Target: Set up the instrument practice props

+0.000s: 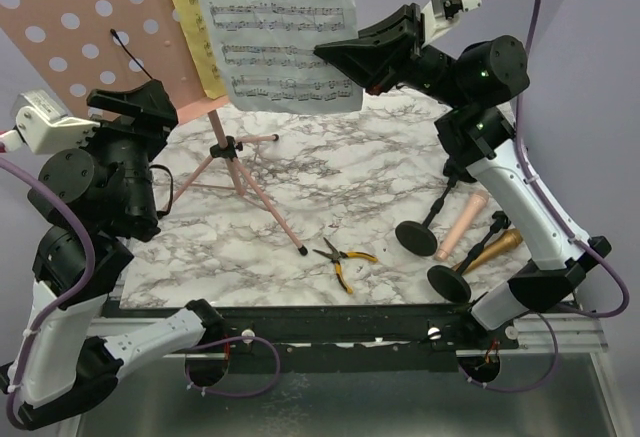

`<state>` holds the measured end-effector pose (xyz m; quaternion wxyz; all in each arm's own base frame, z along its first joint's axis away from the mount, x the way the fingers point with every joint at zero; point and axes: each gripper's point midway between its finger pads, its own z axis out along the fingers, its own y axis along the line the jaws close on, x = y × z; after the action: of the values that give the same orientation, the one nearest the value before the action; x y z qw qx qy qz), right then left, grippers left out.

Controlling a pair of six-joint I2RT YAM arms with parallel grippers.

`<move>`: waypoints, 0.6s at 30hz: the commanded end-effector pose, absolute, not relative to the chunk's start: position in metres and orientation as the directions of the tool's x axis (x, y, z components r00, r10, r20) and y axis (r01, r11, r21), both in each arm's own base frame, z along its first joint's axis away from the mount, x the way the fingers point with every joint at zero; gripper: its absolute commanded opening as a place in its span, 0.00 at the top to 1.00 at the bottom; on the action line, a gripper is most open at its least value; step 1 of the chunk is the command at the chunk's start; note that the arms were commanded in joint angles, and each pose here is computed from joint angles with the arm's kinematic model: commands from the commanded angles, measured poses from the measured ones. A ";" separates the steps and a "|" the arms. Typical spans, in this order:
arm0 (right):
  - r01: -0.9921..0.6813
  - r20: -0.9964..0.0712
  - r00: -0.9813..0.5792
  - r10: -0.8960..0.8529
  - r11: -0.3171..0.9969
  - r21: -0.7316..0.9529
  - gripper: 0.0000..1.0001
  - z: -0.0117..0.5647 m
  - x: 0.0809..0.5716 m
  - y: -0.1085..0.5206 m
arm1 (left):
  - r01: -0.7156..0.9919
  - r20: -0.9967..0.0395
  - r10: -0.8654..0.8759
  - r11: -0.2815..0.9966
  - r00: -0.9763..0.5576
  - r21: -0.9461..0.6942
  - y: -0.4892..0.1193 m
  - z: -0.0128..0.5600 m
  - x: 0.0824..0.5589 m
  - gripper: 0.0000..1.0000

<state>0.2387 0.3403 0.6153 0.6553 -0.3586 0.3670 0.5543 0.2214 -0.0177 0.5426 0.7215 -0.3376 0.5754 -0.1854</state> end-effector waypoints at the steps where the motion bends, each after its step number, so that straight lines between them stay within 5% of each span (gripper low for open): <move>1: -0.990 -0.878 0.120 0.463 0.119 -0.072 0.99 0.614 0.246 0.358 | -0.181 -0.774 -0.550 0.766 0.313 -0.617 -0.016 0.548 0.234 0.36; 18: -0.986 -0.865 0.143 0.481 0.149 -0.081 0.99 0.626 0.251 0.375 | -0.331 -0.857 -0.404 0.800 0.321 -0.501 -0.018 0.537 0.256 0.48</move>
<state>0.2442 0.3730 0.6190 0.6552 -0.3692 0.3541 0.5559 0.2596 -0.0277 0.5332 0.7465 -0.3001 0.5920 -0.0473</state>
